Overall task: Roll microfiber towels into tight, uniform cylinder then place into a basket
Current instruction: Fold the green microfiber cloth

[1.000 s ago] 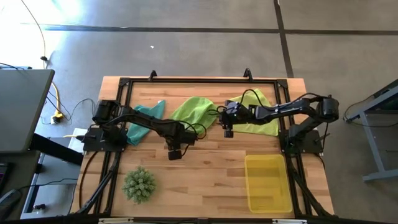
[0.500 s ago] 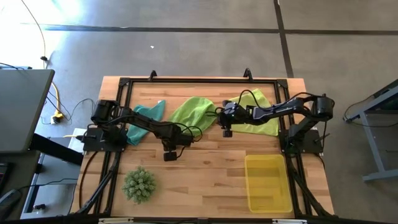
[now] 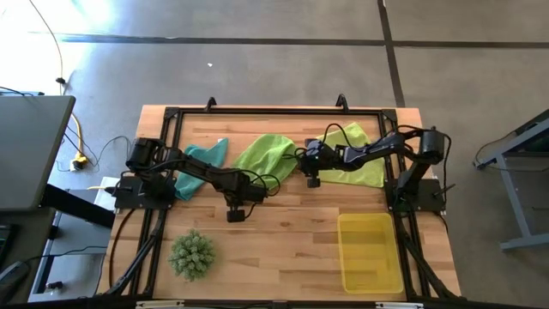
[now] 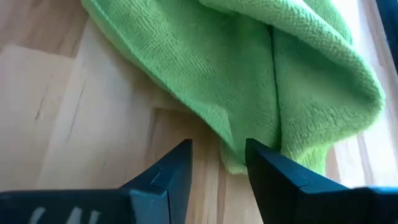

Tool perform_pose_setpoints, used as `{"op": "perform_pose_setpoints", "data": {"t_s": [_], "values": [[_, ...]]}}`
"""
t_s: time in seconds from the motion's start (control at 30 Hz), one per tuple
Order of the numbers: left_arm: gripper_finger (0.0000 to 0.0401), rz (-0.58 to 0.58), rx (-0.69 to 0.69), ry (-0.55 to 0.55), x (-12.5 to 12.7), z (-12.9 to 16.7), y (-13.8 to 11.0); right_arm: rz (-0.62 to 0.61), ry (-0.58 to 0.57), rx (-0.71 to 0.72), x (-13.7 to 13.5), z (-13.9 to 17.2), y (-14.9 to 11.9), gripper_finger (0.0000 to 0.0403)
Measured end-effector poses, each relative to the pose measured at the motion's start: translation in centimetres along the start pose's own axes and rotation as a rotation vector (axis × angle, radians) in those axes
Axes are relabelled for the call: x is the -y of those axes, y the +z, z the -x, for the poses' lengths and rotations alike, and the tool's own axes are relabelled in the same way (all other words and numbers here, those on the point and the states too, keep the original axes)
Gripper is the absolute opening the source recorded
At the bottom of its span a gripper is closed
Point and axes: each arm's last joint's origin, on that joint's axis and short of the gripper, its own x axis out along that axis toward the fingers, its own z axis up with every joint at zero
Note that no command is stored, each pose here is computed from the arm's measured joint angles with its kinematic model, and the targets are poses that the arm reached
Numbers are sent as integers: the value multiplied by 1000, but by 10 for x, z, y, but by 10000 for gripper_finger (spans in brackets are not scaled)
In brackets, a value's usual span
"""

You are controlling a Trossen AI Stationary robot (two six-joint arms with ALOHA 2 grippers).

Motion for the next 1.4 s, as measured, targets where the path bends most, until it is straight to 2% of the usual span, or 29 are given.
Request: {"op": "perform_pose_setpoints", "data": {"t_s": [0.17,0.27,0.37,0.5,0.57,0.7,0.8,0.93,1.07,1.4], "values": [[3,12,3,6,0,0,0,-5,-18,-1,-2,-7,-2,137],[3,24,3,7,0,0,0,-7,-12,-13,-2,-8,-3,120],[3,32,5,14,0,0,0,-11,-6,-20,-3,-8,-4,88],[3,66,7,24,-1,0,0,-47,-24,-44,-5,-8,-5,24],[3,86,8,25,-1,0,0,-60,-42,-67,-4,-6,-5,7],[3,142,18,31,-2,2,0,-81,-66,-117,-5,4,-4,14],[3,189,42,61,-5,10,2,-85,-88,-129,-4,17,2,4],[3,223,97,140,-10,37,7,-82,-80,-123,-3,40,10,4],[3,225,137,248,-15,67,15,-72,-86,-99,6,69,29,1],[3,232,228,579,-38,142,17,34,-201,-38,45,139,75,1]]}}
